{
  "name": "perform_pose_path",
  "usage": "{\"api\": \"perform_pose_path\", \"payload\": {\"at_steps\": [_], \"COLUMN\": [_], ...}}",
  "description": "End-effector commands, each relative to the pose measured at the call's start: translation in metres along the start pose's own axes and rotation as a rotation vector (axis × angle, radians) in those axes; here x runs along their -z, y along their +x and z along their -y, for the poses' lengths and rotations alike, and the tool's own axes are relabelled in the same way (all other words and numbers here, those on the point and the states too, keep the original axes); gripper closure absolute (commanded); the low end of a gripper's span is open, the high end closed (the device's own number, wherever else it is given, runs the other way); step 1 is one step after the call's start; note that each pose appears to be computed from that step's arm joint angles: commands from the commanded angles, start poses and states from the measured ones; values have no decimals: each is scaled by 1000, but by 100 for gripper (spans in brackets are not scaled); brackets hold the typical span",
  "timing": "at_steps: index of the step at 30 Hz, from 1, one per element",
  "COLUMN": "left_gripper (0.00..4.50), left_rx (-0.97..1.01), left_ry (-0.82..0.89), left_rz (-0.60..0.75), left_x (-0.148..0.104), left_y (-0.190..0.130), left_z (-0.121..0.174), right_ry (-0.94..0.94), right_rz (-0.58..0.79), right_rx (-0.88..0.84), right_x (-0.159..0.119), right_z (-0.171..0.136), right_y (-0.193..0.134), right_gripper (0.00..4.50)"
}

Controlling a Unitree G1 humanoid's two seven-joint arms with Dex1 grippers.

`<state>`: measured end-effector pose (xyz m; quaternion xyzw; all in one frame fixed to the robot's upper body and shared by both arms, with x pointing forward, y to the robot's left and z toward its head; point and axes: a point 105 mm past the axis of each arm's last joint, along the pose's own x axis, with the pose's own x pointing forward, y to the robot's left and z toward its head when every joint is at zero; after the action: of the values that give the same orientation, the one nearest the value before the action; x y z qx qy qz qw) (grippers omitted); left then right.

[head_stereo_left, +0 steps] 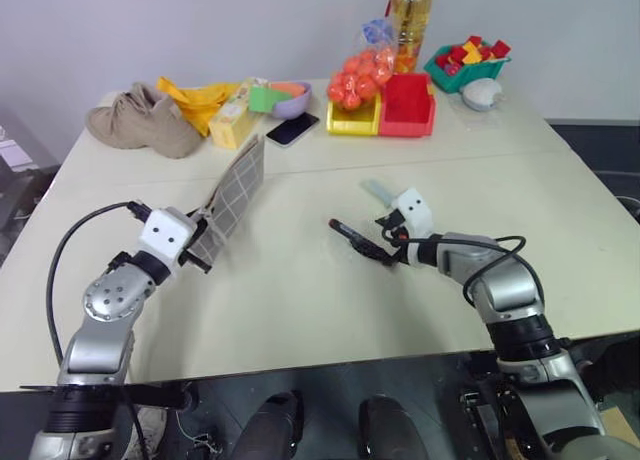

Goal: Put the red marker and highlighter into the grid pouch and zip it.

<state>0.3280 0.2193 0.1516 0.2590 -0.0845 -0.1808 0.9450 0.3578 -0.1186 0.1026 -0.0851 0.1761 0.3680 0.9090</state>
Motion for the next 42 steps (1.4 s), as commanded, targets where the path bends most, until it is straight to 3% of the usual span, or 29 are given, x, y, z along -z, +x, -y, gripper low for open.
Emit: {"api": "perform_pose_path", "payload": {"at_steps": [1, 3, 5, 8, 12, 20, 28, 33, 42], "left_gripper": [450, 450, 450, 450, 450, 450, 450, 450, 450], "left_rx": [-30, -34, -33, -36, -58, -10, 143, 220, 343], "left_ry": [2, -23, -55, -81, -139, -130, 19, 64, 66], "left_rz": [41, 40, 43, 45, 56, 52, 62, 64, 104], "left_x": [-7, -4, -2, 0, 0, -3, -13, -14, -21], "left_y": [6, 8, 9, 8, 7, 5, 13, 14, 15], "left_z": [-10, -8, -6, -4, -5, -3, 10, 19, 44], "right_ry": [-11, -7, 5, 9, 5, -71, -351, -521, -742], "right_rz": [25, 21, 20, 19, 14, 77, 184, 199, 165], "right_rx": [8, 19, 30, 23, 22, 60, 17, -57, -14], "right_x": [-11, -10, -10, -9, -5, -20, -68, -84, -95], "right_z": [2, 6, 9, 8, 9, 11, 2, -11, -12], "right_y": [5, 7, 8, 8, 5, -3, -30, -45, -33], "right_gripper": [6, 6, 59, 193, 404, 410, 410, 410, 410]}}
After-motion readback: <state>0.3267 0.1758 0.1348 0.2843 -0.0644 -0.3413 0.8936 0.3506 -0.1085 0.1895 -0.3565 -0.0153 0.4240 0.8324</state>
